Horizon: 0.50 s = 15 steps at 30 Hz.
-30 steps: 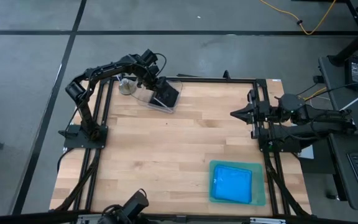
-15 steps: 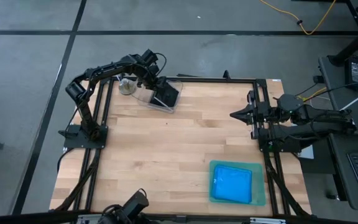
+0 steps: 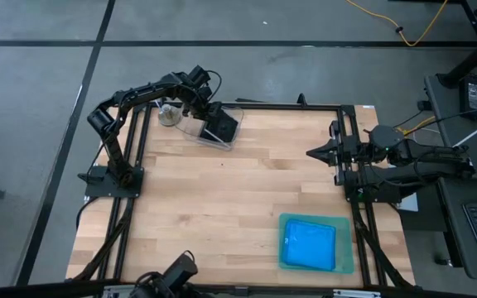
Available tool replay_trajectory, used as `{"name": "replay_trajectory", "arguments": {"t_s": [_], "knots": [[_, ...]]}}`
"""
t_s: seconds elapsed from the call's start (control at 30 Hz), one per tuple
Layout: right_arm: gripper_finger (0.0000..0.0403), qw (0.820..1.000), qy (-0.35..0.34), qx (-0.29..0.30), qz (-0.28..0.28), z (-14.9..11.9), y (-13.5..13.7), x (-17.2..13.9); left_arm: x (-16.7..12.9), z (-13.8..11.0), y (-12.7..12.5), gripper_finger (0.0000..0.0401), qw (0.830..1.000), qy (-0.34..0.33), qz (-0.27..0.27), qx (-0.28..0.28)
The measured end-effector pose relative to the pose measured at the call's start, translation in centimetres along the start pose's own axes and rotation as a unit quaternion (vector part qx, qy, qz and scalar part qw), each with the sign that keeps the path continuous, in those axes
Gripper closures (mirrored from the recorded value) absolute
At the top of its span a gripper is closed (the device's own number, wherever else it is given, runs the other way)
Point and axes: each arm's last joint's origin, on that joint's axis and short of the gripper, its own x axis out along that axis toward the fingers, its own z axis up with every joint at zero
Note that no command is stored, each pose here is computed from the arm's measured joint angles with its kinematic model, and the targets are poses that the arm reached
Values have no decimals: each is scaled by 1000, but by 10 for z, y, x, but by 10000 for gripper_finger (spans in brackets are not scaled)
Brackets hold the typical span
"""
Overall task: Pick & place jewel cases by type
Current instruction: Put the black cd case into the transparent bin
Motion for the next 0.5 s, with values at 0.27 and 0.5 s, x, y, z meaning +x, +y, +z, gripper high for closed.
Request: {"name": "replay_trajectory", "arguments": {"t_s": [0.27,0.5], "knots": [[395,1000,3,0,0,-1,0,0,0,-1,1,254,1000,6,2,-5],[395,1000,10,0,1,-2,0,0,-3,-6,2,231,1000,22,14,-17]]}}
